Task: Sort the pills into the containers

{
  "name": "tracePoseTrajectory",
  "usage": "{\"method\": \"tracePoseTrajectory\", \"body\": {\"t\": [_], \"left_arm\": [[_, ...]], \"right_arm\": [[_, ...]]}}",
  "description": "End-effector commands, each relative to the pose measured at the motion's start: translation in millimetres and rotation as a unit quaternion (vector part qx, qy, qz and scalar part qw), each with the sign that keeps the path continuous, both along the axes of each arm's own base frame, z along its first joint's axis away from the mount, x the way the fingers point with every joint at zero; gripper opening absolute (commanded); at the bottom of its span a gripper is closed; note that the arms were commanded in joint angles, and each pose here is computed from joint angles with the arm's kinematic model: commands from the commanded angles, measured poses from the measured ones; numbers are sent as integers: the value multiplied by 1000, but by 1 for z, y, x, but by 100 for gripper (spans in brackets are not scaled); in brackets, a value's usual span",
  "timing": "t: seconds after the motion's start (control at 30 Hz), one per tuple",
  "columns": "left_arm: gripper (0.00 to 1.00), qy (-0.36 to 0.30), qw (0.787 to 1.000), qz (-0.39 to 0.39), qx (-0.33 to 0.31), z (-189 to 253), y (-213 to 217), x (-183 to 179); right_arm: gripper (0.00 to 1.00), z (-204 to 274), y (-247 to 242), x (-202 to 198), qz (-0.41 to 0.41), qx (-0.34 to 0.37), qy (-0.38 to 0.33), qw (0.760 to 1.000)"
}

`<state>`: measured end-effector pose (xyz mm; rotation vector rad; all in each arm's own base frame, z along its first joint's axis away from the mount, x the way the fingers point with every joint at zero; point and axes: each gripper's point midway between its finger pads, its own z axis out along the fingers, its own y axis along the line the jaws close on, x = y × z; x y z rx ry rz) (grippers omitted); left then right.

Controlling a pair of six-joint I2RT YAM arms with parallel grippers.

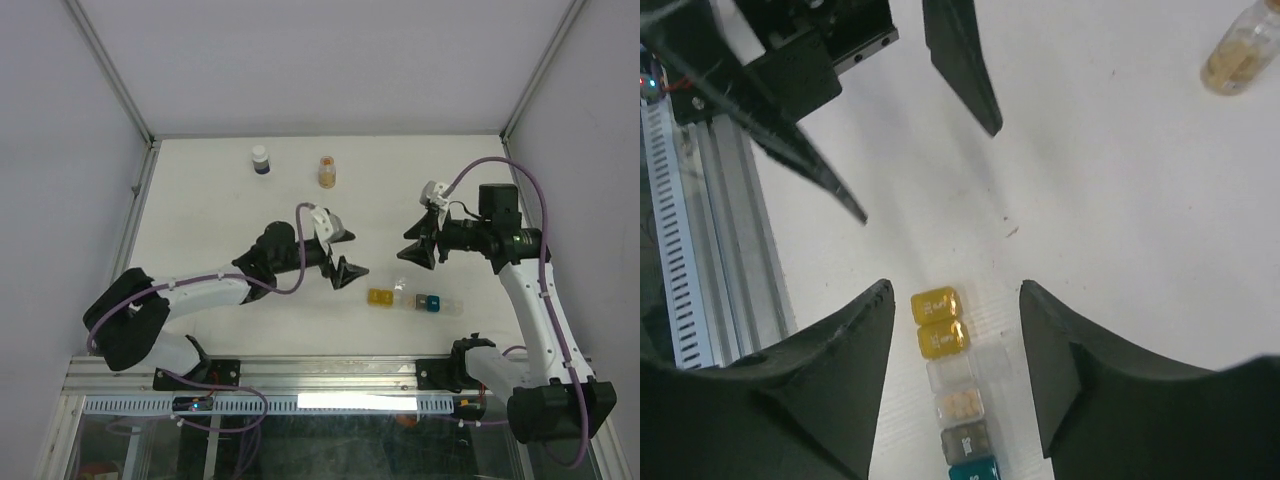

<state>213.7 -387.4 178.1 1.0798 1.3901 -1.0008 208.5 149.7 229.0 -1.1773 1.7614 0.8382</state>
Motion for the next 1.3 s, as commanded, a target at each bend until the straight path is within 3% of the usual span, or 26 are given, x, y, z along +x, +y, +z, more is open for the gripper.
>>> {"method": "tracePoseTrajectory", "body": {"t": [0.0,0.23,0.4,0.57,0.77,1.0,1.27], "left_arm": [[99,135,985,96,-41,36,40,41],[99,220,942,238,-86,60,113,112],[99,255,915,305,-66,55,134,165],[98,235,902,360,-34,50,134,218],[96,202,866,455,50,32,139,273],[99,155,860,473,113,14,113,300],[98,154,866,461,122,-11,79,334]], "right_arm": [[57,39,9,9,-7,91,-17,996],[61,26,-7,10,-36,131,-1,991],[63,21,-17,12,-58,138,-1,989],[63,19,-19,16,-62,137,4,989],[63,15,-17,18,-58,139,17,988],[64,12,-17,19,-57,132,20,989],[65,2,-22,26,-74,122,29,989]]}}
